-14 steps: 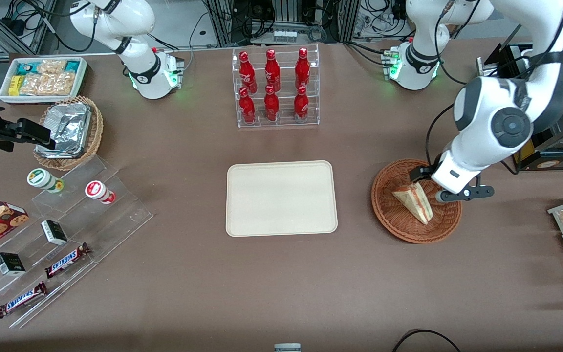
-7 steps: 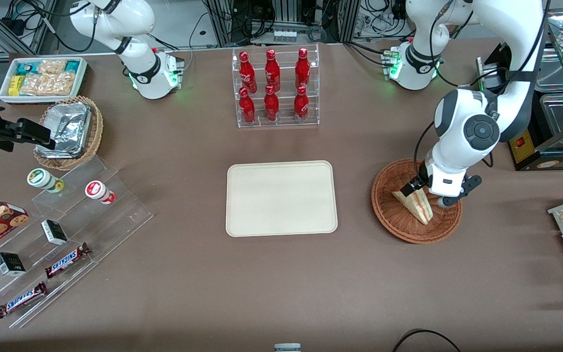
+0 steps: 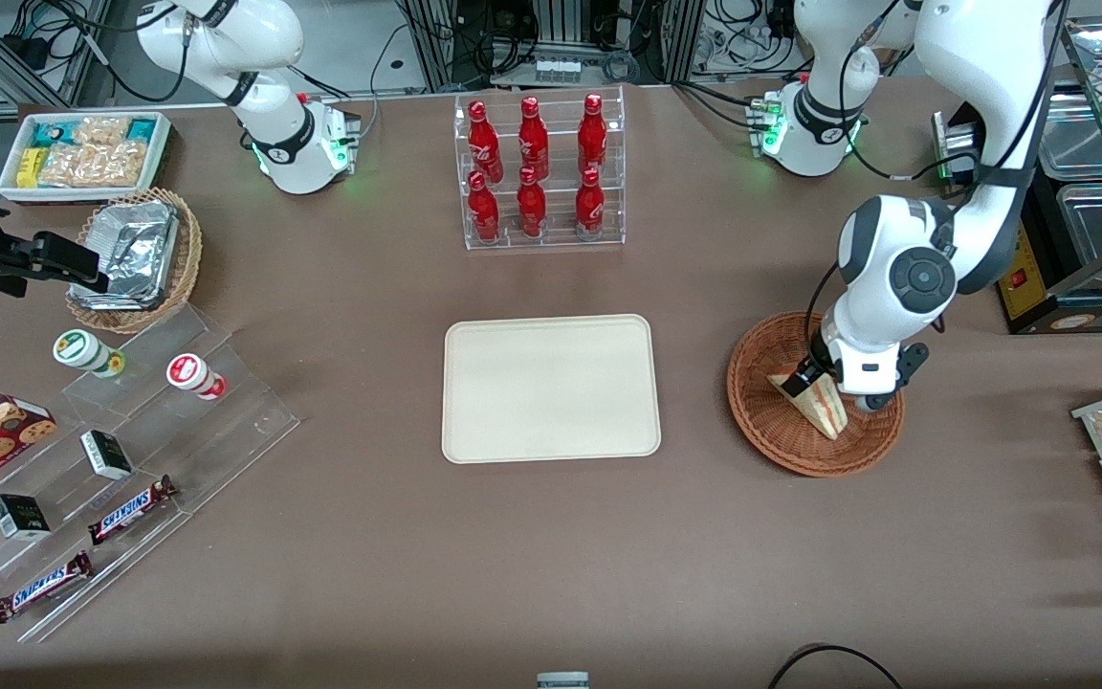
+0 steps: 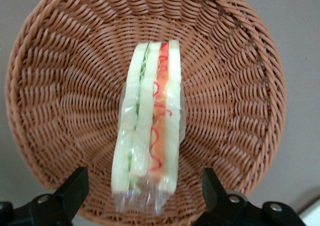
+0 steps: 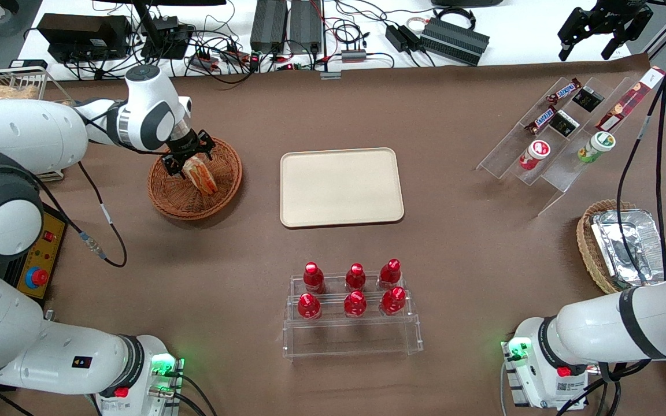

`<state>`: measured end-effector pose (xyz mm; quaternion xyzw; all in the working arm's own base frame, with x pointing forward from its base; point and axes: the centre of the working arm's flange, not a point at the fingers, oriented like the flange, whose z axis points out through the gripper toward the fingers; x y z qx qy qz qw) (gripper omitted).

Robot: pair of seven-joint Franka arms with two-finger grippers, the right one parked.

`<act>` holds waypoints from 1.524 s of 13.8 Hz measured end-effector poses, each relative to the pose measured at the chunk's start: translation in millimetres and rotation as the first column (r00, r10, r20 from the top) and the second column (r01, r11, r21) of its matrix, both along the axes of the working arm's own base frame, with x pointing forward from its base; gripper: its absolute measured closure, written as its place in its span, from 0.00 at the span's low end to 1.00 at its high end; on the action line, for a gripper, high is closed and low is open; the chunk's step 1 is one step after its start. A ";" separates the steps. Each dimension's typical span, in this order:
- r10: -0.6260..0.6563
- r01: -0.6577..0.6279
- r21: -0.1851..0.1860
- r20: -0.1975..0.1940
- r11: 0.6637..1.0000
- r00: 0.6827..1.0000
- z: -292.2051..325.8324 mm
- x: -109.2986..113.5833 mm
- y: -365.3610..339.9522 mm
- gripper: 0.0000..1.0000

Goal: Place sandwich from basket to tray
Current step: 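Lower the left gripper and close it on the wrapped sandwich, then lift the sandwich and carry it over the cream tray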

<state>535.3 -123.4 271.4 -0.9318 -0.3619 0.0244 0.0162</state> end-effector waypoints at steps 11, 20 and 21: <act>-0.003 0.003 0.013 0.002 1.000 1.000 -15.2 4.3 1.0 0.66; -0.360 0.361 -0.010 -0.080 0.933 0.929 88.1 16.2 -94.5 0.84; -0.396 0.396 -0.023 -0.082 0.918 0.914 84.9 12.3 -115.2 0.84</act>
